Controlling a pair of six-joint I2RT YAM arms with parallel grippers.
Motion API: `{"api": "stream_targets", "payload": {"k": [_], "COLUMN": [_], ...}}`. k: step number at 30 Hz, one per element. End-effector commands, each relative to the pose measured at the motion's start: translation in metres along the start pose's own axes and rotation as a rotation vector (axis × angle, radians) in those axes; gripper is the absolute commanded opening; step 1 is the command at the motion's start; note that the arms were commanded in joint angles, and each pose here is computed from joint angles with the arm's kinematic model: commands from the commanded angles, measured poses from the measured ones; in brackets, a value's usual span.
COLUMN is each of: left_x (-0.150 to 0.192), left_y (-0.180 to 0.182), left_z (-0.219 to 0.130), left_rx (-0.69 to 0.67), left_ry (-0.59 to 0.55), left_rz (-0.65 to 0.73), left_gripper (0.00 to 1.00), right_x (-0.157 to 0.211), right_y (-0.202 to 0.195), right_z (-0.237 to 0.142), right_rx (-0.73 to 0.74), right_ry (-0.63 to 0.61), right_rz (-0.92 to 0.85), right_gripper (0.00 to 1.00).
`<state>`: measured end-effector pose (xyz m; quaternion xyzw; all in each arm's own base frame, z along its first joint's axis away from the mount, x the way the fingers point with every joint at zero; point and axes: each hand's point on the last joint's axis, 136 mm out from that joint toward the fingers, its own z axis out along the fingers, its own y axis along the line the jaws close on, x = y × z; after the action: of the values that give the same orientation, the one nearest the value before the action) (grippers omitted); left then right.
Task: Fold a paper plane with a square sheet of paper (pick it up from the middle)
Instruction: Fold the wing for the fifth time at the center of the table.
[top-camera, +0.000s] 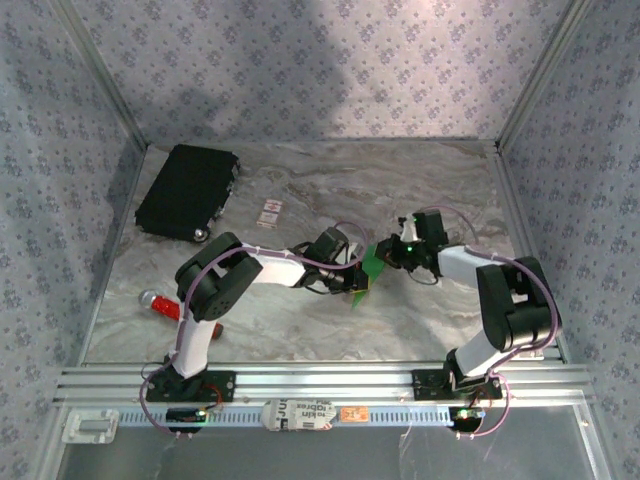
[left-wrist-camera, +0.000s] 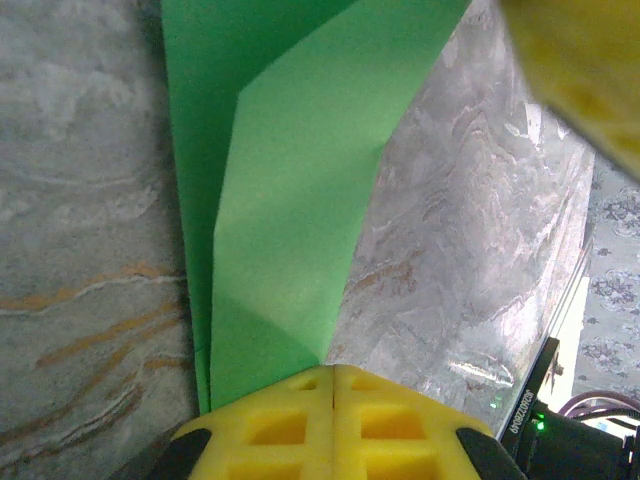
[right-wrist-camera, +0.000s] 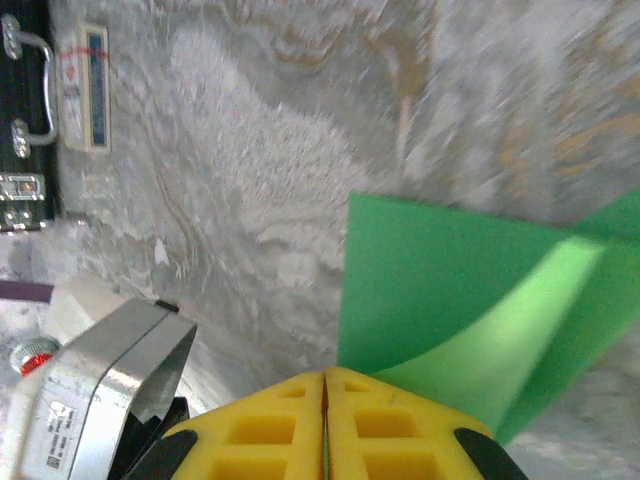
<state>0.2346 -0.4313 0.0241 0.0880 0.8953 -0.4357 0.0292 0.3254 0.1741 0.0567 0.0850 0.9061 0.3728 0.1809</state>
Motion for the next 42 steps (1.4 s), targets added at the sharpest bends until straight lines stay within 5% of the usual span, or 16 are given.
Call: {"api": "stream_targets", "payload": {"k": [1, 17, 42], "left_x": [0.036, 0.04, 0.05], "left_y": [0.048, 0.051, 0.065], "left_z": [0.009, 0.009, 0.014], "left_rx": [-0.148, -0.145, -0.157], "left_ry": [0.097, 0.095, 0.11], "left_rz": [-0.088, -0.104, -0.128], "left_gripper": [0.0, 0.0, 0.0], "right_x": [0.007, 0.012, -0.054], "right_y": [-0.001, -0.054, -0.09], "right_z": [0.011, 0.021, -0.008], "right_rx": [0.043, 0.123, 0.177], "right_ry": [0.004, 0.017, -0.101], "right_rz": [0.009, 0.078, 0.174], "right_gripper": [0.09, 0.09, 0.11]}}
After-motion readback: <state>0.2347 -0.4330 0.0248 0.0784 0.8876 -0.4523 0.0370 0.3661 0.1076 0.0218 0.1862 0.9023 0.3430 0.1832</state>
